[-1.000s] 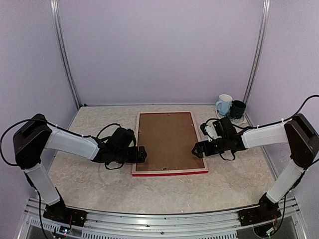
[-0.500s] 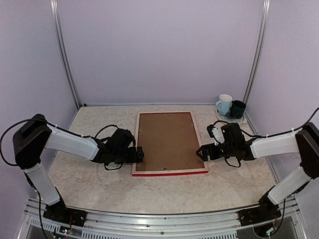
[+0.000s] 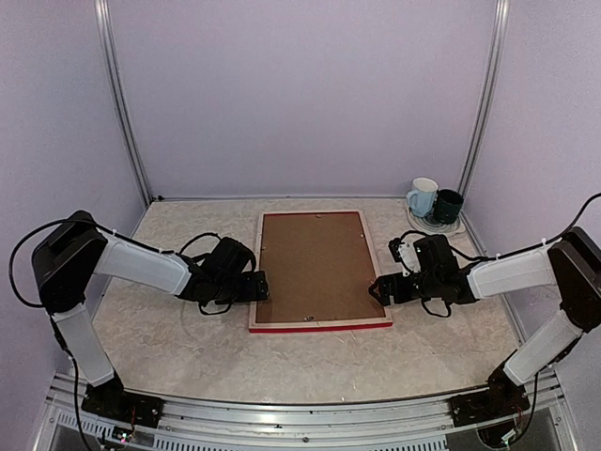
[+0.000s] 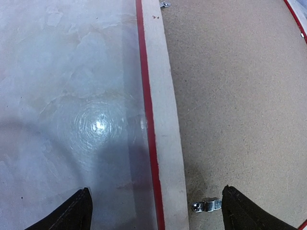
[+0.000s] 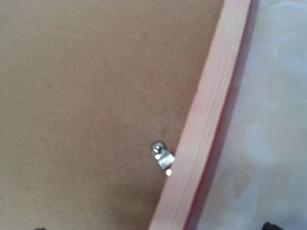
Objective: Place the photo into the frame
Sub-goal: Press the fastener onto the backboard.
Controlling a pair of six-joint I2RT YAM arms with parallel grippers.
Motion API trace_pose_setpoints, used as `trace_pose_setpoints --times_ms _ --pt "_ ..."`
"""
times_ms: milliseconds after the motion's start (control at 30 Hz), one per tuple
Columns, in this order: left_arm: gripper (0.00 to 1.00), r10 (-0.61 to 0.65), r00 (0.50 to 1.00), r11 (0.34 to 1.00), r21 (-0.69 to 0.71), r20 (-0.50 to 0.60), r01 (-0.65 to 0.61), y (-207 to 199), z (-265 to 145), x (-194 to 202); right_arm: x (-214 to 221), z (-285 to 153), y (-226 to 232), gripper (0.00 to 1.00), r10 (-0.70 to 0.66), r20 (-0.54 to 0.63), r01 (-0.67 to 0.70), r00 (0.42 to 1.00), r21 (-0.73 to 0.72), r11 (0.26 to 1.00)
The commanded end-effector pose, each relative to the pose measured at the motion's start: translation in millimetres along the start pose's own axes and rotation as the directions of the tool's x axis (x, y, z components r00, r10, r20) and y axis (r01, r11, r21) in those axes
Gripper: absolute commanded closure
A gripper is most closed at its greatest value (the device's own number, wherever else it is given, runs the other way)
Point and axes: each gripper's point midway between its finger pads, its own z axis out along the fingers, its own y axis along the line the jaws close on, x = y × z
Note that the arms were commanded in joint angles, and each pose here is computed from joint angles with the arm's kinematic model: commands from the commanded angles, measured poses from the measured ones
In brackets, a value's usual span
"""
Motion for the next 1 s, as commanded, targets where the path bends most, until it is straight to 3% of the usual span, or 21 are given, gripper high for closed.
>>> trace_pose_setpoints --times_ms 0,600,967 --pt "0.08 0.018 1.000 1.000 -0.005 -0.007 -0.018 -4 8 -4 -5 3 -4 0.03 0.008 0.007 -0.008 1.000 0.021 1.000" --pt "0.22 0.069 0.994 0.998 0.005 -0.082 -0.068 -7 12 18 -3 4 -9 0.03 0.010 0.001 -0.010 1.000 0.047 0.999" --pt "0.23 0.093 0.990 0.996 0.004 -0.104 -0.093 -11 8 23 -2 4 -10 0.03 0.013 -0.003 -0.013 1.000 0.051 0.999"
